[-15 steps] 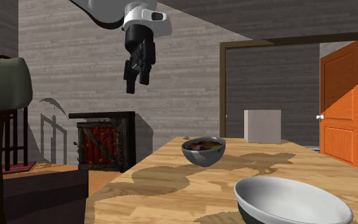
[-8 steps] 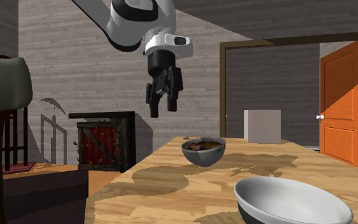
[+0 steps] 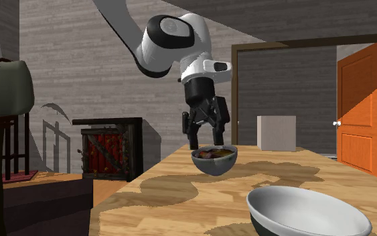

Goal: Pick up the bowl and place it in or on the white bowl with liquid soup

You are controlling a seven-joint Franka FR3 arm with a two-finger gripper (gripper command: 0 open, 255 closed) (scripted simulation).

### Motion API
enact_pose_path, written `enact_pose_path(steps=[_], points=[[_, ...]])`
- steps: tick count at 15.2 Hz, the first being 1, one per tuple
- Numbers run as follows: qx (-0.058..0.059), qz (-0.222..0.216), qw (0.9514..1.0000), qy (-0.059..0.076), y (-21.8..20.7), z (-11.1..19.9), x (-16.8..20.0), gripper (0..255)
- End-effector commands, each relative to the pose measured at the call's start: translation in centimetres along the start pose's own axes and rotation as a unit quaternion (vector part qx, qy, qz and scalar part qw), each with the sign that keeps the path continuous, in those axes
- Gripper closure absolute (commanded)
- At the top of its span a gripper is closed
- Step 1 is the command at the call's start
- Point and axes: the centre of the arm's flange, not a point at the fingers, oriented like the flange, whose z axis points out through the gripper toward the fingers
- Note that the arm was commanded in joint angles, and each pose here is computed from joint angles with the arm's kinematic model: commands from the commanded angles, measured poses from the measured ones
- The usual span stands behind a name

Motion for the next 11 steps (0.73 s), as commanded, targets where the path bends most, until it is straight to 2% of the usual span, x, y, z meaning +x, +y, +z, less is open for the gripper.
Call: enact_pose_path(steps=[1, 9, 11], points=[[-0.006, 0.002, 1.0, 0.004, 0.9, 1.7, 1.6, 0], [-0.03, 0.013, 0.9993, 0.019, 4.8, 8.4, 7.8, 0], [-0.03, 0.013, 0.9993, 0.019, 4.8, 9.5, 7.8, 0]])
